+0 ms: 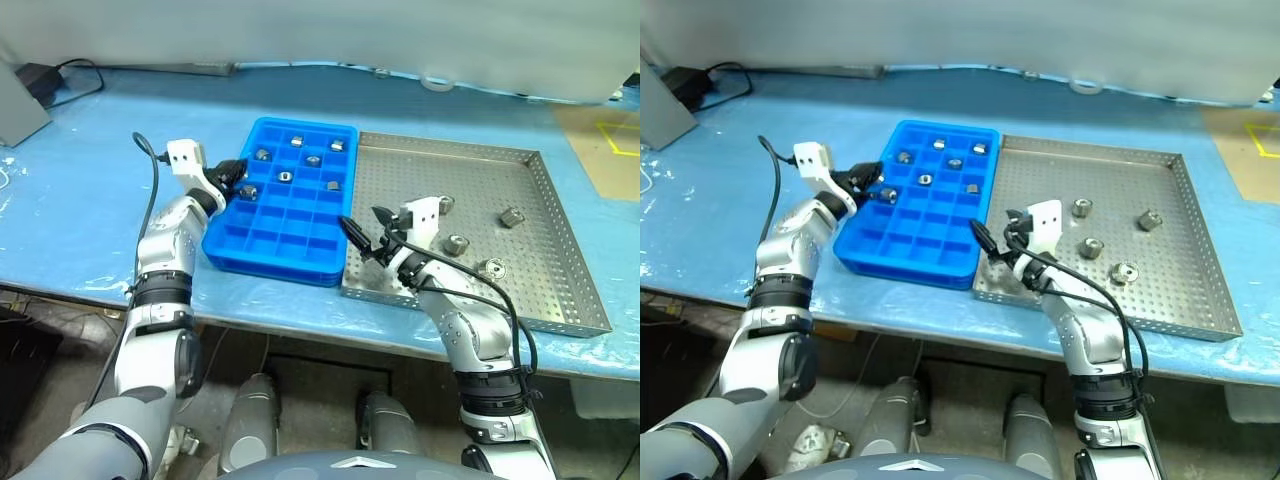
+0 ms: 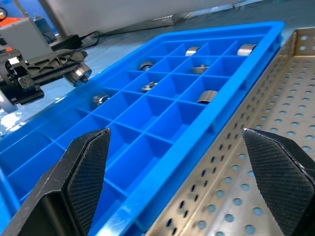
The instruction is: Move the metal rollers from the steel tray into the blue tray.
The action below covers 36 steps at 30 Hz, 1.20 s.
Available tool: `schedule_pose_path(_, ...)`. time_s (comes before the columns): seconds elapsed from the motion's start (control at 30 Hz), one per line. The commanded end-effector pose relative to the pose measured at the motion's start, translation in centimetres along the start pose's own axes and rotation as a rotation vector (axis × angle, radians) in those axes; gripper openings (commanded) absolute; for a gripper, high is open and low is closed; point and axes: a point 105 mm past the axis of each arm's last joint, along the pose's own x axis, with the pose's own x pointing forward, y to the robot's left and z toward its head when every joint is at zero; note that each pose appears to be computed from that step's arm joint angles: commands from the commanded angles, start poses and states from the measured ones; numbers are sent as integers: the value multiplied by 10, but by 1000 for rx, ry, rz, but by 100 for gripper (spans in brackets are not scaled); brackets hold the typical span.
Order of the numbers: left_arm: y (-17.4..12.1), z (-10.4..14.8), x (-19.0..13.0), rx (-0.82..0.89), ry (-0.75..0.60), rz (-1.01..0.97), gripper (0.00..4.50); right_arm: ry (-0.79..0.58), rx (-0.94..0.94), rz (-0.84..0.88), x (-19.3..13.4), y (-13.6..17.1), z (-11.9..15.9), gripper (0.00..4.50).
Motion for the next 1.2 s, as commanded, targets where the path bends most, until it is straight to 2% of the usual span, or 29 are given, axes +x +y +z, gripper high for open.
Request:
schedule_pose_path(0.03,-8,15,-9,78,-7,-53,105,-26,-9,10,-2,4,3,450)
schedule_pose_path(0.17,-5,11,-22,167,37,-57,105,-3,-4,10,-5,4,-2,450)
schedule_pose_path(0.5,-5,-2,-48,186,93,-61,105,42,-24,34,-2,5,-14,450)
schedule_pose_path(0.7,-9,-26,-72,190,163,-59,105,54,-32,37,-1,5,-18,450)
schedule_pose_path(0.9,-1,-39,-80,219,213,-2,105,63,-38,50,-2,9,-21,450)
schedule_pose_path(1.13,8,-45,-66,288,254,19,328,58,-52,36,-4,9,-21,450)
schedule_pose_path(1.2,0,-29,-49,236,184,-33,328,50,-54,15,-5,5,-19,450)
